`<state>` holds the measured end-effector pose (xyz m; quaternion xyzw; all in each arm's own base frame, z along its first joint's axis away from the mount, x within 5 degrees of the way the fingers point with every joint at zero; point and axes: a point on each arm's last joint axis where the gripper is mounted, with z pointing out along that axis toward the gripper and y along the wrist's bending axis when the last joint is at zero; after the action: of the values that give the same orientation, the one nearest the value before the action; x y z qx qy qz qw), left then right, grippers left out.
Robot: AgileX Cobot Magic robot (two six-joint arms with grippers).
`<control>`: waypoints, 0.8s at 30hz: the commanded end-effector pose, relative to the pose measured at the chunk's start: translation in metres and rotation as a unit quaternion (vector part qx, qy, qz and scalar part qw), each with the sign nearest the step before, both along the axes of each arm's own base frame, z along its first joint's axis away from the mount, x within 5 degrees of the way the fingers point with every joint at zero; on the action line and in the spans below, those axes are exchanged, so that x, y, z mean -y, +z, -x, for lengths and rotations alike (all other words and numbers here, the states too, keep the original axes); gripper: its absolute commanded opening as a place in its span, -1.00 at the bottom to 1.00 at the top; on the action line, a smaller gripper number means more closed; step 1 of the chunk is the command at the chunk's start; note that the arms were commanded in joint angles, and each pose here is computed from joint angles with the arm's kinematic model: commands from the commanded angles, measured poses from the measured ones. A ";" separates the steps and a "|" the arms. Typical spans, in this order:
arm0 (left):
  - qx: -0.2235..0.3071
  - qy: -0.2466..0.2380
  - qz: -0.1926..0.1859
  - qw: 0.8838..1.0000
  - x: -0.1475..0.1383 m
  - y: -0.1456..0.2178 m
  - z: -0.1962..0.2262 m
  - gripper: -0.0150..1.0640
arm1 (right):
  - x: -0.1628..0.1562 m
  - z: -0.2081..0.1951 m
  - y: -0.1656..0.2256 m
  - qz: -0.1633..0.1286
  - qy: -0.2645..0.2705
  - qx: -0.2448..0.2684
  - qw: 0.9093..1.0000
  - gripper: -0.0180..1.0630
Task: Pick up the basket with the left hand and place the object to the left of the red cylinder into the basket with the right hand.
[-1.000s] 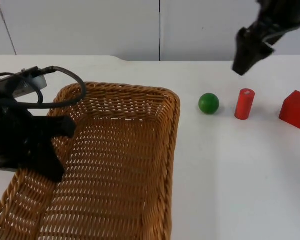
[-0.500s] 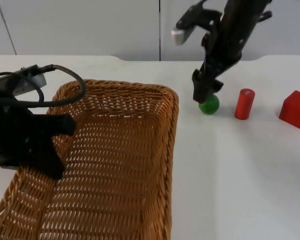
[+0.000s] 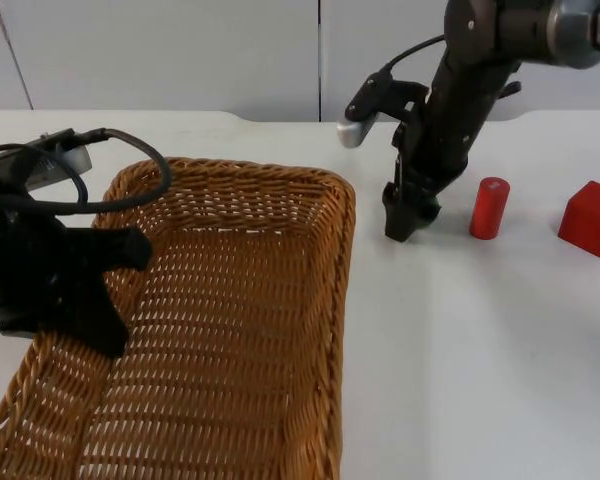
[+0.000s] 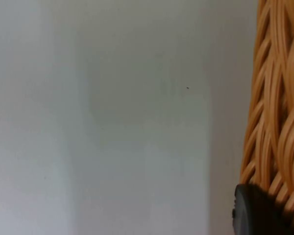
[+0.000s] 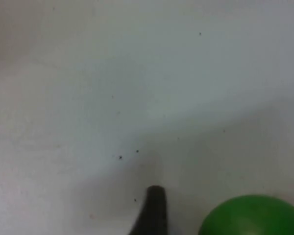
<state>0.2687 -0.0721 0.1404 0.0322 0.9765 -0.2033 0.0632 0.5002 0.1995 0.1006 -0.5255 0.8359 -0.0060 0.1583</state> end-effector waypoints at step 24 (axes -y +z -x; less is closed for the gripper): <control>-0.001 0.005 0.010 1.000 0.002 0.003 0.002 -0.98 | 0.019 0.051 0.212 -0.110 -0.182 0.048 0.976 -0.97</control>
<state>0.2685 -0.0721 0.1404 0.0324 0.9765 -0.2037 0.0623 0.4555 0.1833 0.2948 -0.3673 0.8984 0.0270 0.2393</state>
